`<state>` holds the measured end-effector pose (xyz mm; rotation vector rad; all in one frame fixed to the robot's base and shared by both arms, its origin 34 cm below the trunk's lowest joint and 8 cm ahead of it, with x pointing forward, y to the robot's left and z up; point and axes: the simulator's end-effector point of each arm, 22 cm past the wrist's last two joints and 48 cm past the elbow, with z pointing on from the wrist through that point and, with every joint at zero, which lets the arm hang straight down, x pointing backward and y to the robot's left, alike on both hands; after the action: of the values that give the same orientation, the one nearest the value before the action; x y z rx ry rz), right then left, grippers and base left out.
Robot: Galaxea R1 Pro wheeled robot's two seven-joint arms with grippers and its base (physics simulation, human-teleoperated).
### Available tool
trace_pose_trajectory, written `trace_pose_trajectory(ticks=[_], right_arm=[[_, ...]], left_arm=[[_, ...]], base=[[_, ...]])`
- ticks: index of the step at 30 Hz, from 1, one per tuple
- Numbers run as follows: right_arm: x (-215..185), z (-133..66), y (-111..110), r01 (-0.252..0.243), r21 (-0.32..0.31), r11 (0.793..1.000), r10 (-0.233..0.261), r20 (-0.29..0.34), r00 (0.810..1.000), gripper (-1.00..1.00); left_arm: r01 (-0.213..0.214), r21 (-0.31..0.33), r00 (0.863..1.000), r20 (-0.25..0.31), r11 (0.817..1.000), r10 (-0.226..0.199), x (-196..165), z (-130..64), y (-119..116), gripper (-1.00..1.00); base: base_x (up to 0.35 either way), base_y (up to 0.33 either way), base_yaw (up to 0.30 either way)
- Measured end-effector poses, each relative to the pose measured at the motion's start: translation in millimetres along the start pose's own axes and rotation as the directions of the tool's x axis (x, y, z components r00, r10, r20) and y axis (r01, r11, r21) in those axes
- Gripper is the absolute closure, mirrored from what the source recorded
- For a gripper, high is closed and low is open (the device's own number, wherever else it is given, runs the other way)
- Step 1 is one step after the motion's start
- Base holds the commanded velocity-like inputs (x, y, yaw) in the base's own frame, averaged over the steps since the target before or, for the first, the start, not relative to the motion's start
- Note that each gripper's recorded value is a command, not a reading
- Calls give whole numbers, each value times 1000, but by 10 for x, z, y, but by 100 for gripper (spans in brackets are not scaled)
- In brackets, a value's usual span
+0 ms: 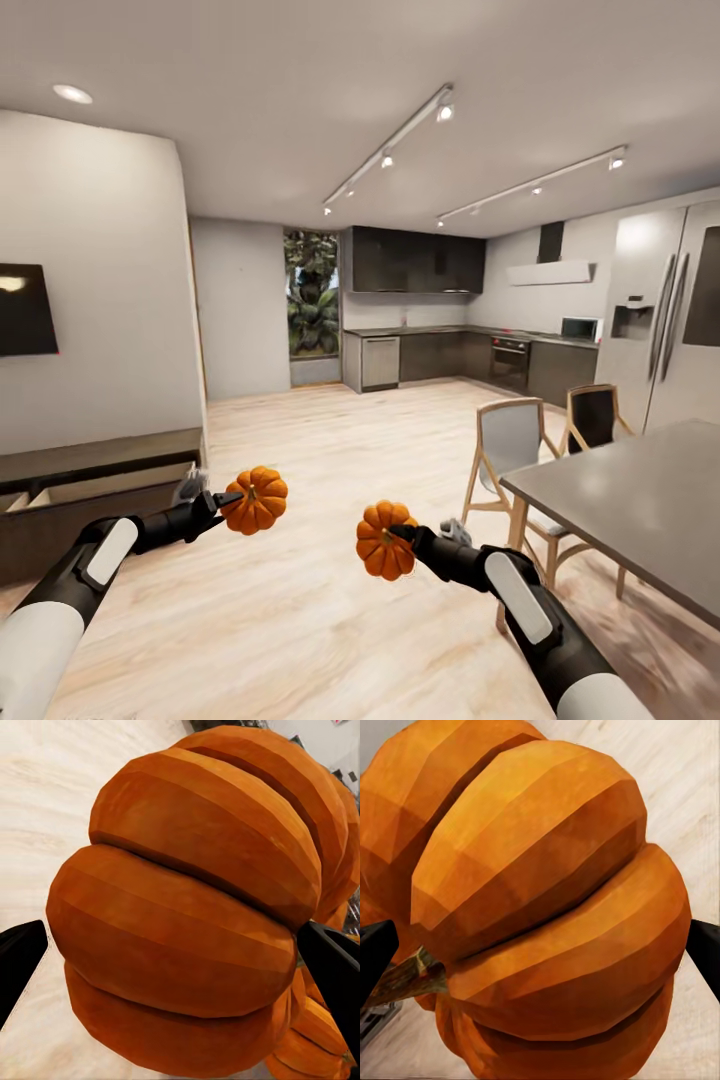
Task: Place each of the two pumpkins and all three candles from the living room inside a cabinet in the living room (use any cabinet), then make sure every cabinet is closed, and position the cauldron so it is next to a table in the living room.
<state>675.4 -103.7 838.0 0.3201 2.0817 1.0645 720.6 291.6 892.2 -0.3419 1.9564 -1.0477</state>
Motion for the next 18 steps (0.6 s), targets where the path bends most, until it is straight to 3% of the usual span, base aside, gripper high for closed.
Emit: trace_pose_trajectory(ticks=[3, 8, 18], right_arm=[[-3, 2, 50, 19, 0, 1000, -19, 0, 1000, 100], [-19, -8, 340, 86, -33, 996, -85, 10, 996, 100], [-23, -18, 429, 114, -43, 993, -114, 16, 993, 100]], left_arm=[[1, 1, 1000, -1, 1000, -1, 6, 6, 0, 100], [2, 0, 1000, -4, 1000, -2, 19, 20, 8, 100], [1, -3, 1000, -5, 1000, -1, 21, 21, 19, 100]], base=[[210, -200, 276], [210, -164, 213], [210, -113, 25]])
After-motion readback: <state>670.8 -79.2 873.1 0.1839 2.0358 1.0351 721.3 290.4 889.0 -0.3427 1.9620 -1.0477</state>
